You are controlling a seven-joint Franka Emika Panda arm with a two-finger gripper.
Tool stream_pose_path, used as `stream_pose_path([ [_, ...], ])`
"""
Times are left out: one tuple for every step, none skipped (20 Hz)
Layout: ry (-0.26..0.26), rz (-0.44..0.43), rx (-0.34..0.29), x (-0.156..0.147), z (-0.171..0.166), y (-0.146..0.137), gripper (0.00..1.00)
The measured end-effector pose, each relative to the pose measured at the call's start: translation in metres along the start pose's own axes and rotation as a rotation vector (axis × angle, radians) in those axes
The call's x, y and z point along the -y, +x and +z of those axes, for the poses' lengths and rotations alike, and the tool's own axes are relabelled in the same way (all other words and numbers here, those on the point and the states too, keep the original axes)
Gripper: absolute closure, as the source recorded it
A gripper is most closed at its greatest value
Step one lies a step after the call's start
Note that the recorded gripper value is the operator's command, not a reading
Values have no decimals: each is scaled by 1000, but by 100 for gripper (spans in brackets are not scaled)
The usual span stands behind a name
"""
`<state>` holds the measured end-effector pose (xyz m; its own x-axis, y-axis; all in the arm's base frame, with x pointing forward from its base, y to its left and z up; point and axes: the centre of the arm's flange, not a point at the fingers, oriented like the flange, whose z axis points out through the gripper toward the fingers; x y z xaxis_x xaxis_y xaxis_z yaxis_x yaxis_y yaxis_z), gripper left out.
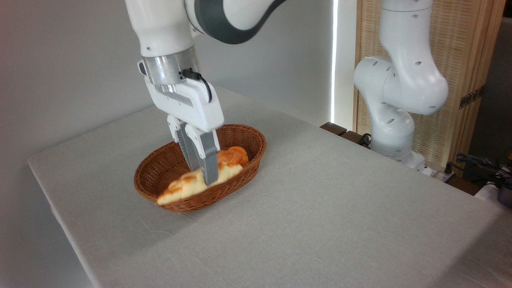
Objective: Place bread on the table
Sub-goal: 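Carry the braided loaf out of the basket and lower it onto the table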
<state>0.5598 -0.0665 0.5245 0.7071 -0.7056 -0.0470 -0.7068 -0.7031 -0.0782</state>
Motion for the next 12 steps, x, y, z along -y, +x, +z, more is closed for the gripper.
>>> stream_pose_path([
  [7,2,1,13,2,-9,55],
  [9,2,0,24,4,-17,55],
  [10,6,0,32,6,-22,55],
  [9,11,1,37,8,-26,55],
  [9,17,1,40,10,-27,55],
  [9,21,1,40,12,-26,55],
  [9,24,1,41,16,-24,53],
  [9,29,1,40,21,-20,47],
  [13,36,-2,40,28,-16,34],
  [26,47,-2,40,36,-12,14],
  [49,63,5,40,45,-9,0],
  [71,80,17,40,54,-7,0],
])
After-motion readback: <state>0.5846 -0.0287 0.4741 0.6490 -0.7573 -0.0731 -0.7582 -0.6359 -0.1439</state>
